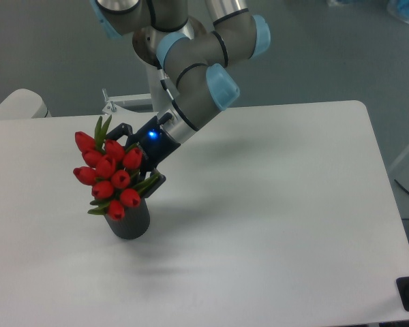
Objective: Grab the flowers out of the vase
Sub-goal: 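Close the gripper on the tulip stems, then lift the gripped tulips straight up out of the grey vase, then carry the tulip bouquet up and away from the vase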
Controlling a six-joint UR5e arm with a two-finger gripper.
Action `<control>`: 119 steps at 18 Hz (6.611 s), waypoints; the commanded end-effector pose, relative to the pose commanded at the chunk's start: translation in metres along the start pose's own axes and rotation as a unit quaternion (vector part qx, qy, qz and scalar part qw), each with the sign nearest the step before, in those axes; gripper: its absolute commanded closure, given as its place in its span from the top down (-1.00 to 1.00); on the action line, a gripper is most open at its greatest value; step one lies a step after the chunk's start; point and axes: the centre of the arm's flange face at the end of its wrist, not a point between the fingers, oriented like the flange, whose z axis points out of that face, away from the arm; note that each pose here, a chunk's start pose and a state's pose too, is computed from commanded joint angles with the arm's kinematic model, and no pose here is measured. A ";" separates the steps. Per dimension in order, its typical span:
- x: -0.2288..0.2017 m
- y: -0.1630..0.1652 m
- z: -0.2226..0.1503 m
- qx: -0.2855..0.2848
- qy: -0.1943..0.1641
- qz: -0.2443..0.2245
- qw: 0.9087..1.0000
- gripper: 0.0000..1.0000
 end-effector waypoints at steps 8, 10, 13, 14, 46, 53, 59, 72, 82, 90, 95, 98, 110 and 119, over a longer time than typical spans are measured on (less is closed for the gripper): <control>-0.002 -0.001 -0.002 0.001 -0.002 0.002 1.000 0.06; -0.002 -0.001 -0.002 0.001 -0.002 0.002 1.000 0.00; -0.002 -0.001 -0.003 0.001 -0.003 0.002 1.000 -0.10; -0.003 -0.002 -0.003 0.001 -0.003 0.002 1.000 -0.13; 0.009 -0.110 -0.077 0.048 -0.064 -0.060 0.995 -0.36; 0.020 -0.135 -0.101 0.058 -0.085 -0.064 0.993 -0.36; 0.023 -0.145 -0.122 0.072 -0.099 -0.061 0.991 -0.40; -0.003 -0.131 -0.177 0.075 -0.158 -0.058 0.983 -0.46; -0.086 -0.051 -0.248 0.061 -0.222 -0.043 0.972 -0.47; -0.123 -0.004 -0.275 0.037 -0.244 -0.019 0.969 -0.50; -0.129 0.017 -0.276 -0.024 -0.255 0.010 0.966 -0.50; -0.133 0.019 -0.279 -0.063 -0.264 0.008 0.962 -0.50; -0.138 0.034 -0.271 -0.095 -0.257 0.013 0.961 -0.50; -0.139 0.032 -0.273 -0.102 -0.260 0.015 0.960 -0.50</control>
